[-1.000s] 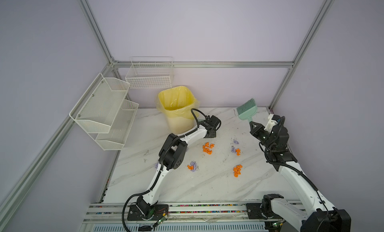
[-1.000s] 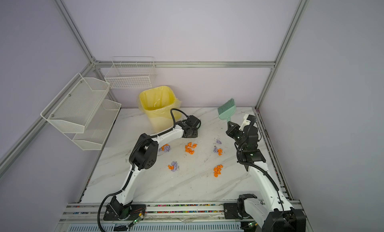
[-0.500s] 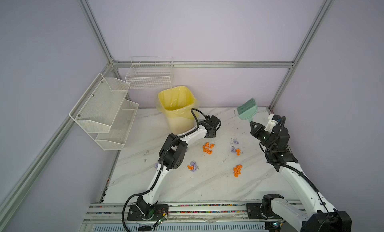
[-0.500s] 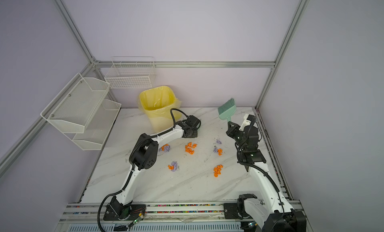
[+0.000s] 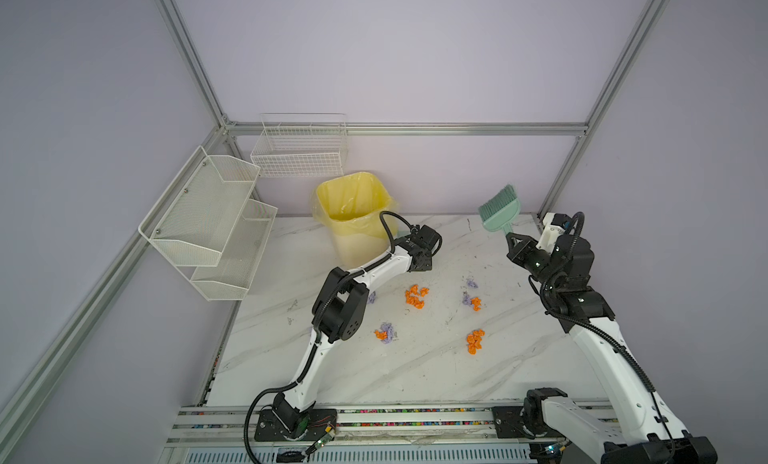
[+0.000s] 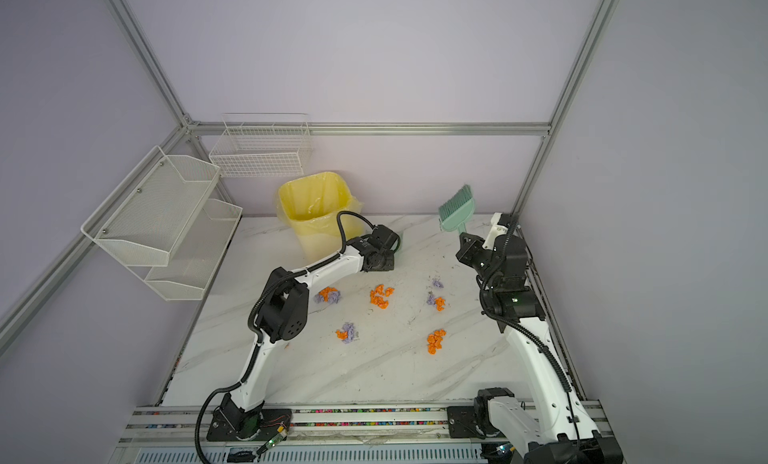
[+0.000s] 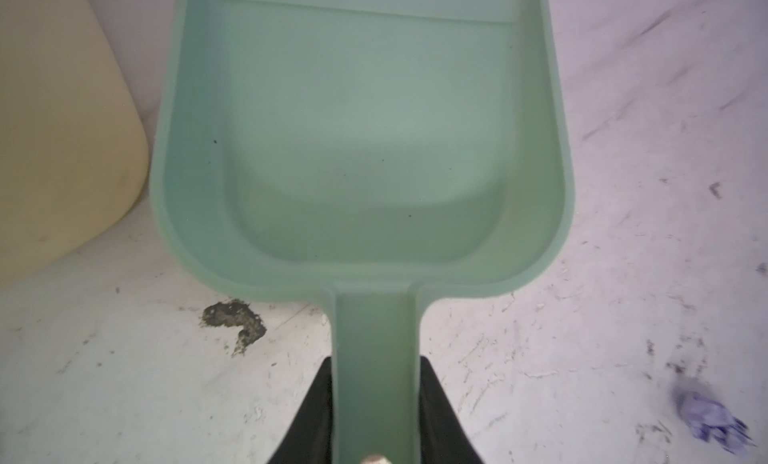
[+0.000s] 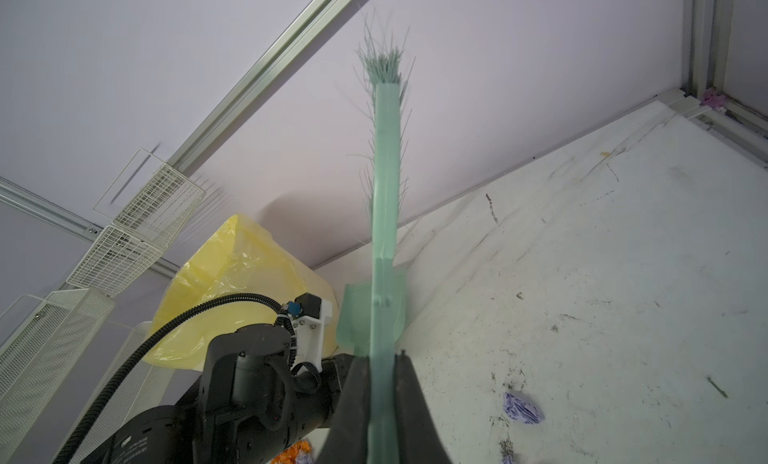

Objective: Sweep away the paper scraps from the table
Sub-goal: 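Drag the dustpan toward the scraps with the left gripper while the right lowers the brush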

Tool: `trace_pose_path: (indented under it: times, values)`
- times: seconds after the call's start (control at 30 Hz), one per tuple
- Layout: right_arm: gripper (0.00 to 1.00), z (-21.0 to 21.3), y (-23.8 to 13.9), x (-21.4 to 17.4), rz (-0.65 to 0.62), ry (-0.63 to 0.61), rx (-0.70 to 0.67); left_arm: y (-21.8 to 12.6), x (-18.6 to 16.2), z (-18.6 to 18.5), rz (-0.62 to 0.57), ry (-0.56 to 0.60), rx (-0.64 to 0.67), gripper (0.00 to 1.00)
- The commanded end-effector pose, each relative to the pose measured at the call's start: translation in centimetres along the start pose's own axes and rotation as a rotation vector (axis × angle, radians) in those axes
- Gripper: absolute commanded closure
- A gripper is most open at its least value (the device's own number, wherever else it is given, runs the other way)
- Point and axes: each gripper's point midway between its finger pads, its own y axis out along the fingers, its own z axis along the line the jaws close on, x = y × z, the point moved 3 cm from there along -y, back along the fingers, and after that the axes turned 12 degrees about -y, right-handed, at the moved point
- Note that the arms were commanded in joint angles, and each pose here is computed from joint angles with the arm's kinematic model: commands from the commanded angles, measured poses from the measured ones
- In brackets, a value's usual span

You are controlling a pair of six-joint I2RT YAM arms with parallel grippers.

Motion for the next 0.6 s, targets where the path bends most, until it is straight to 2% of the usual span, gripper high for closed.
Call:
trace_pose_path:
  times: [0.0,0.27,0.4,0.57]
  values:
    - [1.0,-0.8,-0.5,-0.6,0.084,-0.021,-0.075,-5.3,2.2,-0.8,-0.083,0.014,-0.055,0.95]
    - [1.0,-2.1,-1.5,-2.5,0.313,-0.058,-0.221,-9.9,1.1,-0.3,-0.08,0.038,-0.102,1.0]
    - [1.0,-3.5,-2.0,-3.4,0.404,-0.082,-0.325,-11.9,0.1,0.4,-0.062,0.064,-0.126,0.99]
    - [1.0,-4.1,-2.0,-3.7,0.483,-0.116,-0.372,-15.0,-2.2,1.0,-0.038,0.145,-0.157,0.96]
